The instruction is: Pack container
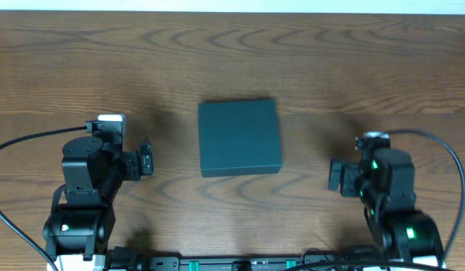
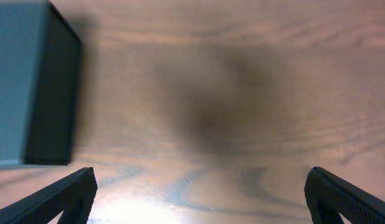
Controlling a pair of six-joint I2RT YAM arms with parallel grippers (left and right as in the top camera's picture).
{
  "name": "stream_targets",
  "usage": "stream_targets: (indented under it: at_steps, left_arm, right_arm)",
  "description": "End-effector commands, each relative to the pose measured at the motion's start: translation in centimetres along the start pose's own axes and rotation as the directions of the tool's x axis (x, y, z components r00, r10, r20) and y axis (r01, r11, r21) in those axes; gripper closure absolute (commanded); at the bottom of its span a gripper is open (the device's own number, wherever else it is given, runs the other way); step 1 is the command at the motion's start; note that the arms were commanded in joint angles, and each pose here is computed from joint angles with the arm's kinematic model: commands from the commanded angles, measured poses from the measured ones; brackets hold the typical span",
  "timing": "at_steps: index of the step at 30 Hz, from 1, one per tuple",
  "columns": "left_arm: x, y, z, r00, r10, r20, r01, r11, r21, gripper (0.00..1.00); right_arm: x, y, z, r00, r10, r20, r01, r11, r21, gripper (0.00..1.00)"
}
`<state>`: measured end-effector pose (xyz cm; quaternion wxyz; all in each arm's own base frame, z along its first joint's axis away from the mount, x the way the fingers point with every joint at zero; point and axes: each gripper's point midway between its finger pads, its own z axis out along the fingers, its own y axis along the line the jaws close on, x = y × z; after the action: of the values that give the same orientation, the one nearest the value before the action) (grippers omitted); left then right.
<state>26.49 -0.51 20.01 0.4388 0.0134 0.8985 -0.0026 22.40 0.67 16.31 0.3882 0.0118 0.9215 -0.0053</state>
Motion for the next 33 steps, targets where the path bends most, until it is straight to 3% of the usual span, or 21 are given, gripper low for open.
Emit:
stream_targets:
  at_steps: [1,8,15,23,33]
  left_arm:
    - [0.0,-0.2,0.0,1.0,-0.009,0.002,0.009,1.0,0.01,0.01]
    - [0.0,-0.2,0.0,1.0,-0.009,0.002,0.009,1.0,0.01,0.01]
    - [0.0,-0.2,0.0,1.0,-0.009,0.002,0.009,1.0,0.01,0.01]
    - [0.0,-0.2,0.0,1.0,-0.009,0.002,0.009,1.0,0.01,0.01]
    - [0.0,-0.2,0.0,1.0,-0.009,0.002,0.009,1.0,0.01,0.01]
  right_arm:
    - [0.7,1.1,-1.6,0.994,0.006,0.11,0.003,0.997,-0.078,0.01]
    - [1.4,1.2,-1.2,0.927,0.045,0.373,0.001,0.993,-0.121,0.01]
    - [-2.2,1.7,-0.3,0.768,-0.024,0.64,0.097,0.992,-0.079,0.01]
    - [-0.7,2.2,1.8,0.749,-0.201,0.631,0.245,0.969,0.018,0.01]
    - [-0.7,2.1,1.8,0.761,-0.16,0.629,0.208,0.978,-0.003,0.01]
